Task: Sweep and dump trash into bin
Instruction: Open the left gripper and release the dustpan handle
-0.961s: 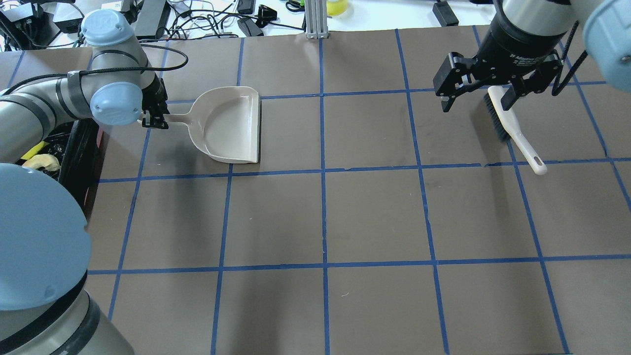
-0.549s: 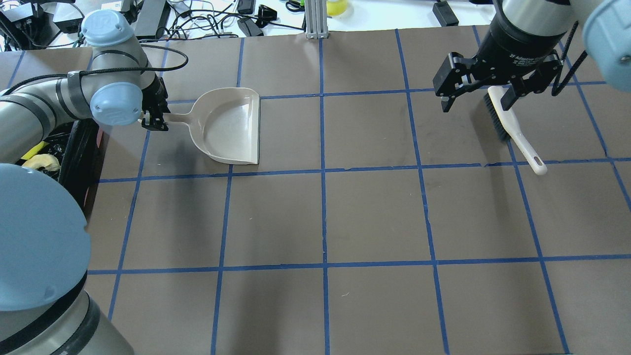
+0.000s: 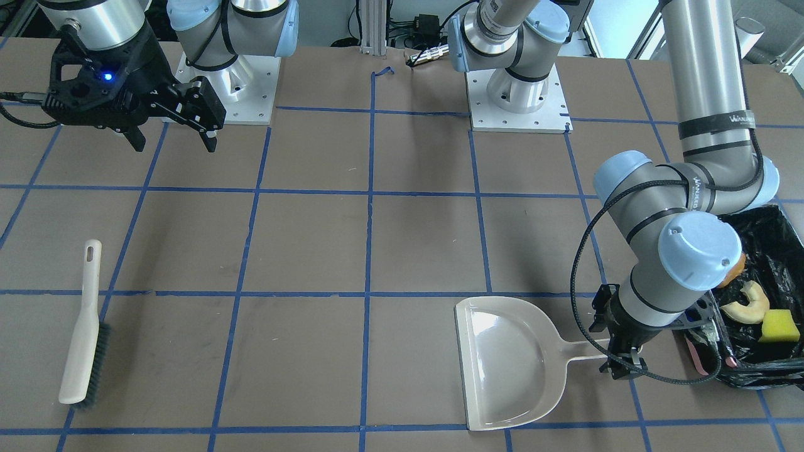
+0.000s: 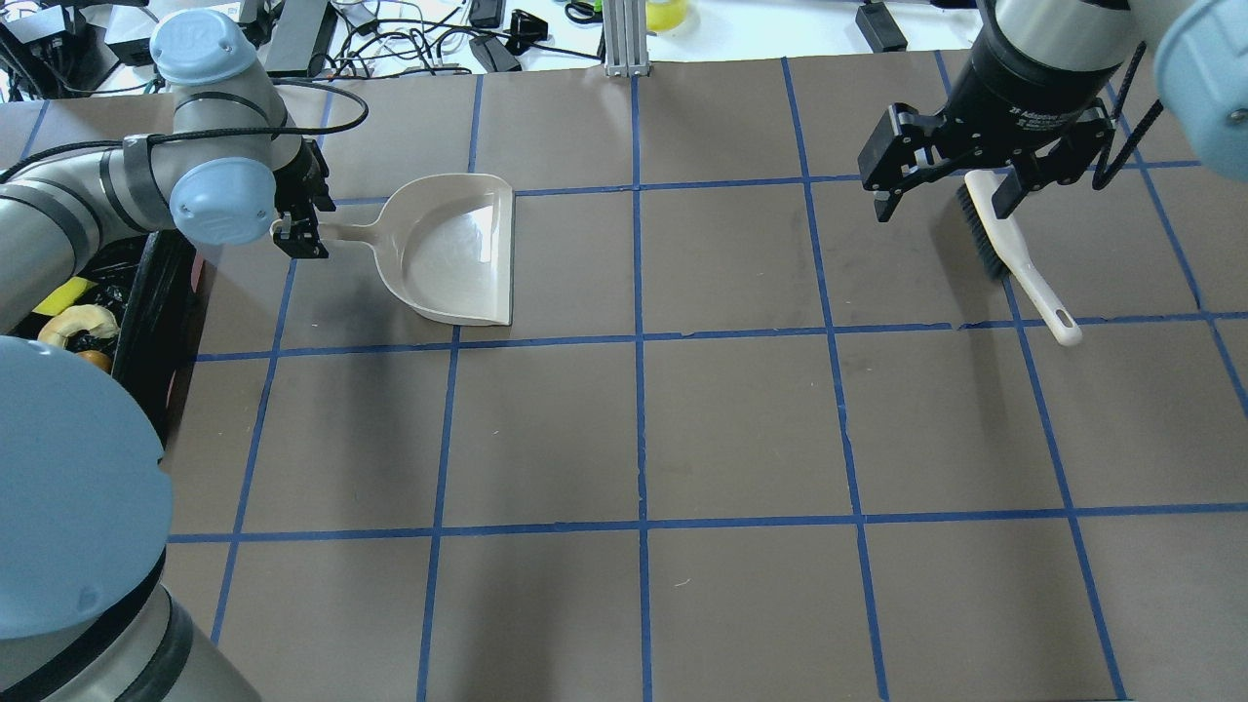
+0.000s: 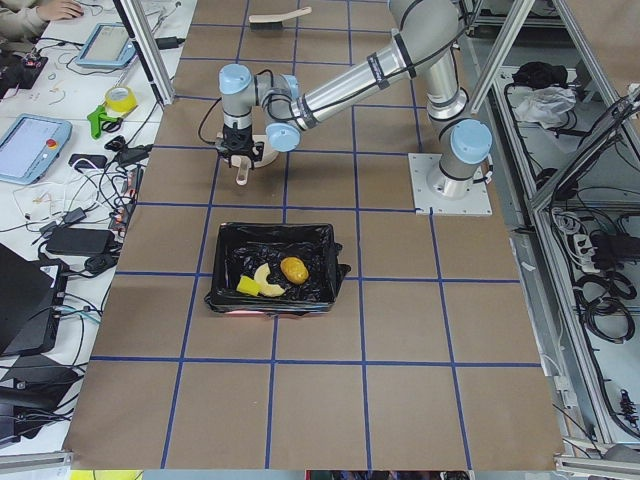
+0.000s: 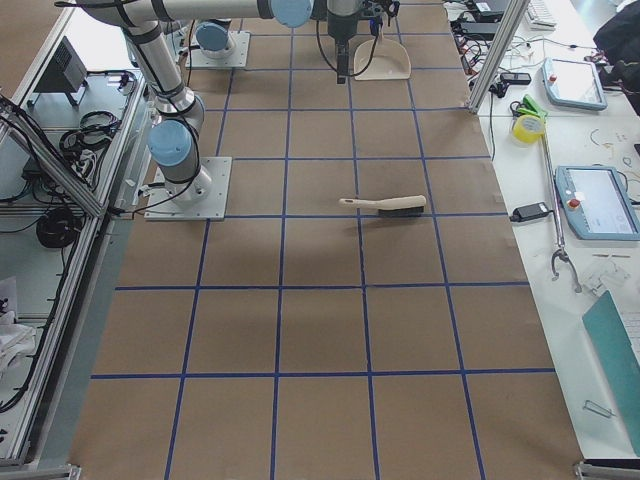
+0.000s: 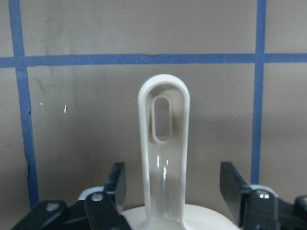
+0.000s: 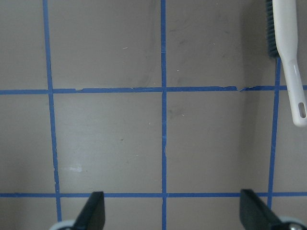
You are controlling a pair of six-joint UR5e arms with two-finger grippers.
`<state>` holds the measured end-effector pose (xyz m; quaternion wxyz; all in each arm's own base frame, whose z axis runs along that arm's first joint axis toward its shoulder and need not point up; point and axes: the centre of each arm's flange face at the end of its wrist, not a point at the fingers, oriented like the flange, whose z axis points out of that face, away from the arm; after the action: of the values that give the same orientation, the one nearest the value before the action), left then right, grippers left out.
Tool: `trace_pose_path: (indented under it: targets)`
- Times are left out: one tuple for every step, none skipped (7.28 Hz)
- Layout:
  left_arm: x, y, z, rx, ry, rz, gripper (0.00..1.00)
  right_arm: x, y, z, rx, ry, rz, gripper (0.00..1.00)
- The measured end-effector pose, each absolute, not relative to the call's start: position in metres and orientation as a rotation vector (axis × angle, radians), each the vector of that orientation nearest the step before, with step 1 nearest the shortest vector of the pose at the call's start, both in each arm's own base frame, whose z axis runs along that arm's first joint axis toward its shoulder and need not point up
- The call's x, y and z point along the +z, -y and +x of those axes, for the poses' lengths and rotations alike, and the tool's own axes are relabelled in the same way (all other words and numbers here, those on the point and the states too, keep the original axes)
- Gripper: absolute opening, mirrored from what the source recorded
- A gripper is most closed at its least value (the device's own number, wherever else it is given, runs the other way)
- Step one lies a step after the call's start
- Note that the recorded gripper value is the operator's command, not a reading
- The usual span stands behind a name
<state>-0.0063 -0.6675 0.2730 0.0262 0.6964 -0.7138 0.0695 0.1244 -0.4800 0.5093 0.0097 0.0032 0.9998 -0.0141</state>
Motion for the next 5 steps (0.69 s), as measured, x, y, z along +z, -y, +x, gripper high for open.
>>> trace_pose_path:
  targets:
    - [0.295,0.665,-0.01,0.234,2.238,2.063,0.74,0.509,0.48,0.125,-0.045,-3.122,0.009,1.0]
    - [0.321,0.661,-0.014,0.271,2.345,1.911,0.77,0.509,0.48,0.125,-0.044,-3.122,0.008,1.0]
    - [0.345,0.655,-0.017,0.3,2.501,1.7,0.79,0.509,0.48,0.125,-0.043,-3.122,0.009,1.0]
    - [0.366,0.648,-0.017,0.319,2.648,1.475,0.83,0.509,0.48,0.125,-0.043,-3.122,0.009,1.0]
    - [0.384,0.636,-0.021,0.302,2.771,1.274,0.99,0.509,0.48,0.125,-0.044,-3.121,0.009,1.0]
